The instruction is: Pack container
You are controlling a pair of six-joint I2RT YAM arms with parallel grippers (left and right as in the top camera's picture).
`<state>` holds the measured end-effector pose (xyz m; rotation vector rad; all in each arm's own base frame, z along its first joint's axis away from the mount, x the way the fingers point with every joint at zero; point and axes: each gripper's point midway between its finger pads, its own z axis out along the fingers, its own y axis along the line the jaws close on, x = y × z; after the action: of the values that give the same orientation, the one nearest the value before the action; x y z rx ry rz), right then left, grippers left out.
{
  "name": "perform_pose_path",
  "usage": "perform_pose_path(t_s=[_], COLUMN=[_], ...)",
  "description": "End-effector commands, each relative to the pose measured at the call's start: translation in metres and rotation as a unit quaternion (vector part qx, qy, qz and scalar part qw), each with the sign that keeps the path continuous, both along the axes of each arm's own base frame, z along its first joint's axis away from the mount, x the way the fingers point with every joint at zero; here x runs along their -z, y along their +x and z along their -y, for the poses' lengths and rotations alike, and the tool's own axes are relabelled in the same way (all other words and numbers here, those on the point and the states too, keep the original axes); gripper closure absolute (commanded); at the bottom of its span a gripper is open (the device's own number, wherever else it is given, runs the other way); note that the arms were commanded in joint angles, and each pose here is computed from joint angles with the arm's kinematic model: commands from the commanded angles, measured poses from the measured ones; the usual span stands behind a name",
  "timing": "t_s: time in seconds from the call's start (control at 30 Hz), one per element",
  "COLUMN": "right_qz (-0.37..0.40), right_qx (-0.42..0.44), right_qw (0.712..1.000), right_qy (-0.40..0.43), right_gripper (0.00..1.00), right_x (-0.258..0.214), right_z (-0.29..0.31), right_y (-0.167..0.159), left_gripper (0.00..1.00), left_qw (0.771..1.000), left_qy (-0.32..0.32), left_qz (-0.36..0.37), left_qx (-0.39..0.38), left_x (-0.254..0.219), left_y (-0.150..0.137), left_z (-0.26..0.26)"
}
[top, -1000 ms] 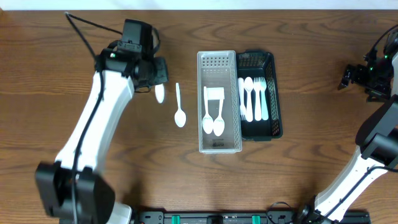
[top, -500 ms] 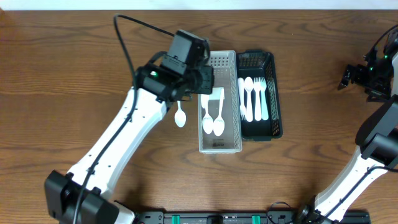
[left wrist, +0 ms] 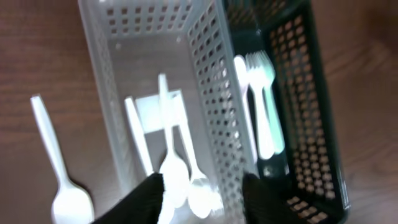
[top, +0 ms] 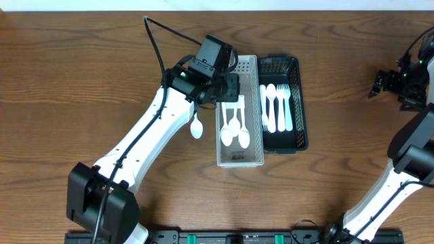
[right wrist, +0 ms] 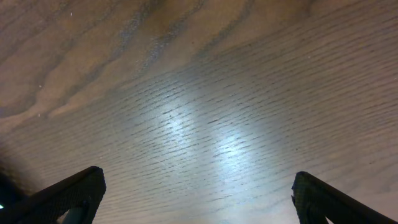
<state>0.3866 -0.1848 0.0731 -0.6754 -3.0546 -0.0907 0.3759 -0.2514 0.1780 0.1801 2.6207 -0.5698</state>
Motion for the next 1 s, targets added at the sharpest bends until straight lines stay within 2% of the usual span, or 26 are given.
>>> perform_pose_path(t_s=[0.0, 0.03, 0.1, 0.13, 0.27, 0.4, 0.57, 0.77, 0.97], right_qz=[0.003, 0.003, 0.003, 0.003, 0.003, 0.003, 0.003, 0.003, 0.003], right_qx=[0.008, 0.008, 0.008, 0.008, 0.008, 0.008, 0.008, 0.008, 0.008], right_qw=[1.0, 1.0, 1.0, 1.0, 1.0, 1.0, 1.0, 1.0, 1.0], right_qy=[0.0, 0.0, 0.0, 0.0, 0.0, 0.0, 0.0, 0.0, 0.0], right_gripper=[0.01, 0.01, 0.01, 0.01, 0.01, 0.01, 0.01, 0.01, 0.01], right_x=[-0.003, -0.003, -0.003, -0.003, -0.003, -0.003, -0.003, -0.003, -0.003], right_z=[0.001, 0.001, 0.001, 0.001, 0.001, 0.001, 0.001, 0.001, 0.001], right_y=[0.0, 0.0, 0.0, 0.0, 0.0, 0.0, 0.0, 0.0, 0.0], left_gripper=[0.53, 0.48, 0.23, 0.15, 0.04, 0.03, 0.02, 0.02, 0.02], left_qw=[1.0, 0.999, 0.998, 0.997, 0.99, 0.981, 0.969, 0.955, 0.948], left_qy=[-0.014, -0.013, -0.006, 0.004, 0.075, 0.12, 0.147, 0.153, 0.169], left_qz=[0.028, 0.039, 0.066, 0.08, 0.089, 0.032, -0.057, -0.129, -0.176], left_qx=[0.006, 0.011, 0.02, 0.013, -0.078, -0.151, -0.192, -0.219, -0.202], left_x=[-0.018, -0.023, -0.034, -0.04, -0.051, -0.04, -0.007, 0.028, 0.065], left_y=[0.006, 0.008, 0.013, 0.017, 0.026, 0.014, -0.007, -0.015, -0.014], left_z=[0.003, 0.002, -0.007, -0.018, -0.093, -0.164, -0.206, -0.205, -0.195])
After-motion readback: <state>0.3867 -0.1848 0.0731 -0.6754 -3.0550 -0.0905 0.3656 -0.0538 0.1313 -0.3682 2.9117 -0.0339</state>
